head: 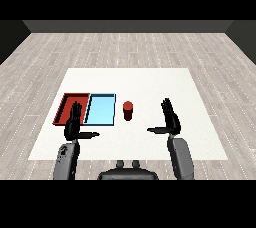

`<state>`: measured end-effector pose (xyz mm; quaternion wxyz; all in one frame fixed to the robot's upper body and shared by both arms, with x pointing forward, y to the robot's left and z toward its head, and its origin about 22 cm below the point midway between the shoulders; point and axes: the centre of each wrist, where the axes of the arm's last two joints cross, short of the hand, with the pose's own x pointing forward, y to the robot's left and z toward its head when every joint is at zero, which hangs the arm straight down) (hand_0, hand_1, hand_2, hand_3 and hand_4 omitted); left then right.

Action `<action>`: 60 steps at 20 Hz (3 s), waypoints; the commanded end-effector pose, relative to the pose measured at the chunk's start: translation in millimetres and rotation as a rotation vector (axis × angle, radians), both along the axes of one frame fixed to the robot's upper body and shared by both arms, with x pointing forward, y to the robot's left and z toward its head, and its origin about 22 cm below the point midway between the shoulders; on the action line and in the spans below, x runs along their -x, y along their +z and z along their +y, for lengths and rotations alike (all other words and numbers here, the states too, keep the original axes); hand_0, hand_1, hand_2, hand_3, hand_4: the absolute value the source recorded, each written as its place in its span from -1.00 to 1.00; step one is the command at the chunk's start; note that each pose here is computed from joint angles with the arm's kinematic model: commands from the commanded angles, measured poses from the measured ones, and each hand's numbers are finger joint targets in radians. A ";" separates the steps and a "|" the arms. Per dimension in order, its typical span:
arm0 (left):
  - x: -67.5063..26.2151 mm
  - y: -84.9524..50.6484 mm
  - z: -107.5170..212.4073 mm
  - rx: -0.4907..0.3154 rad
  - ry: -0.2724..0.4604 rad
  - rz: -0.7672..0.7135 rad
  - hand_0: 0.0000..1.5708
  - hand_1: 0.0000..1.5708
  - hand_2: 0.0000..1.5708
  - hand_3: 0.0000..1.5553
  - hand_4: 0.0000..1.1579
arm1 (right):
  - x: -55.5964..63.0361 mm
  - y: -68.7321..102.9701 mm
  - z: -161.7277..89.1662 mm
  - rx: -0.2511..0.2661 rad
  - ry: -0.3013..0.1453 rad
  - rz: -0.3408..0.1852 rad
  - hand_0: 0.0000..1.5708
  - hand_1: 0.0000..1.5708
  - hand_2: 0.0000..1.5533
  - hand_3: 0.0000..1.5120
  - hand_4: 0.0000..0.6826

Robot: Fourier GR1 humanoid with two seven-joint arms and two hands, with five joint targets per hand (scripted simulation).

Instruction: Pick the red can and put it in the red box

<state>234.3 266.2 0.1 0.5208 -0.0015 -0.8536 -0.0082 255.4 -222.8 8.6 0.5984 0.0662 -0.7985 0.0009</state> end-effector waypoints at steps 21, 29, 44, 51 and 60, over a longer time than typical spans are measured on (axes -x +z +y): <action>-9.6 -0.1 -7.6 0.026 -0.001 -0.019 -1.00 -1.00 -1.00 -1.00 -1.00 | -37.9 -22.5 83.6 -0.063 0.102 0.084 -1.00 -1.00 -1.00 -1.00 -1.00; 11.0 -6.1 -14.5 0.054 0.010 -0.013 -1.00 -1.00 -1.00 -1.00 -1.00 | -36.8 -59.3 72.1 -0.068 0.103 0.105 -1.00 -1.00 -1.00 -1.00 -1.00; 0.3 15.1 0.2 0.043 -0.006 -0.016 -1.00 -1.00 -1.00 -1.00 -1.00 | -49.2 -81.8 104.0 -0.102 0.106 0.120 -1.00 -1.00 -1.00 -1.00 -1.00; 13.7 19.5 2.0 0.057 0.016 -0.003 -1.00 -1.00 -1.00 -1.00 -1.00 | -60.0 -82.0 116.8 -0.113 0.110 0.145 -1.00 -1.00 -1.00 -1.00 -1.00; 13.4 -0.9 10.4 0.049 -0.017 -0.009 -1.00 -1.00 -1.00 -1.00 -1.00 | -73.9 -69.2 128.3 -0.114 0.134 0.180 -1.00 -1.00 -1.00 -1.00 -1.00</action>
